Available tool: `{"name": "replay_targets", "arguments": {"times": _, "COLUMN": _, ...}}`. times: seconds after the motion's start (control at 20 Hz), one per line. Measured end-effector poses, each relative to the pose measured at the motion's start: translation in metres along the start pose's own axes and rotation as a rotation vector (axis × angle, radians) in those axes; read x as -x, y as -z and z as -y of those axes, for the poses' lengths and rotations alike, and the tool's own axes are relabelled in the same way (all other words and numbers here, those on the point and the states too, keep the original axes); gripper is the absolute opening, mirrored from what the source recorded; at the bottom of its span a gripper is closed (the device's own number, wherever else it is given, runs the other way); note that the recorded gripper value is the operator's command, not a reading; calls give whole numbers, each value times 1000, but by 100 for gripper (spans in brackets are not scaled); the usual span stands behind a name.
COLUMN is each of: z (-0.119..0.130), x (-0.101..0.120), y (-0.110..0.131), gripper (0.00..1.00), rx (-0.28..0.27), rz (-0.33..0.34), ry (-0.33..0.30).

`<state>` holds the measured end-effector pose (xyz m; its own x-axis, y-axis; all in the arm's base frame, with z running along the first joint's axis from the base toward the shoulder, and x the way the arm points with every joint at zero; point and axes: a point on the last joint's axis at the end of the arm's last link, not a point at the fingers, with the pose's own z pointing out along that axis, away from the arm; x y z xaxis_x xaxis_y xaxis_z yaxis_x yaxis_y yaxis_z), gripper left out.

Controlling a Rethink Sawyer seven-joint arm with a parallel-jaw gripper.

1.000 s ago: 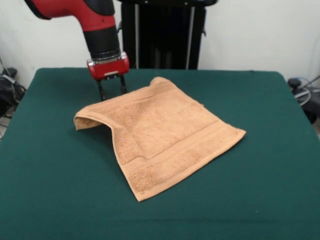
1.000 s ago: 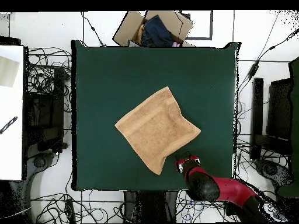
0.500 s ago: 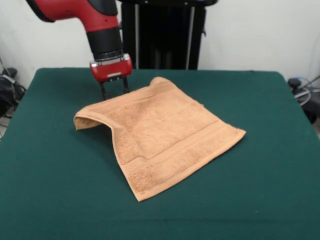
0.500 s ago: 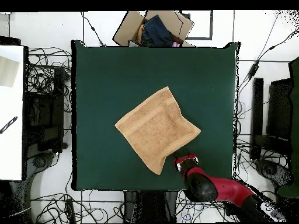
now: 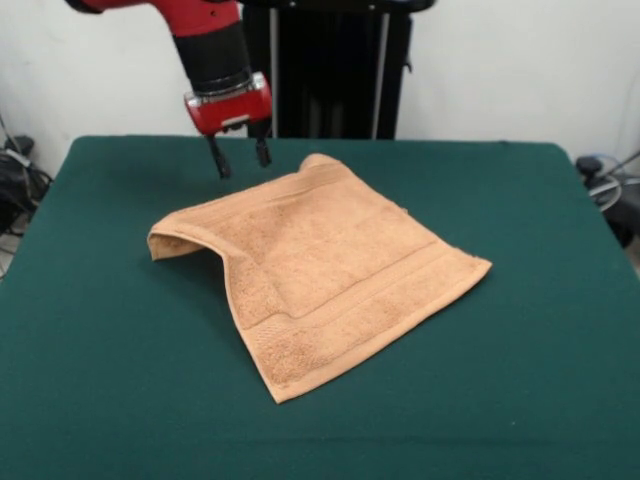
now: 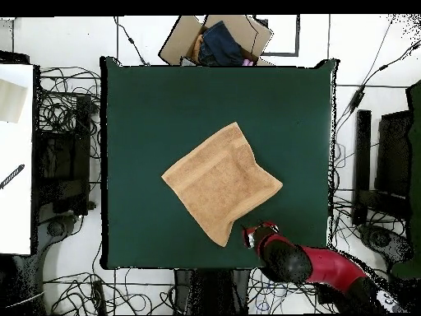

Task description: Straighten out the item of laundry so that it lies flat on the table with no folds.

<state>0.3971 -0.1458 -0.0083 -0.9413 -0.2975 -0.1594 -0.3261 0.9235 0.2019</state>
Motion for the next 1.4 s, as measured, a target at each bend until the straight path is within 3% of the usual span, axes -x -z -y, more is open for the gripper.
{"name": "replay_targets", "arguments": {"times": 0.3, "z": 1, "x": 11, "y": 29, "gripper": 100, "rx": 32, "rz": -102, "ry": -8}}
{"name": "replay_targets", "arguments": {"times": 0.7, "z": -3, "x": 28, "y": 34, "gripper": 100, "rx": 25, "rz": -92, "ry": 27}}
{"name": "replay_targets", "arguments": {"times": 1.4, "z": -45, "x": 72, "y": 11, "gripper": 100, "rx": 41, "rz": -52, "ry": 102}}
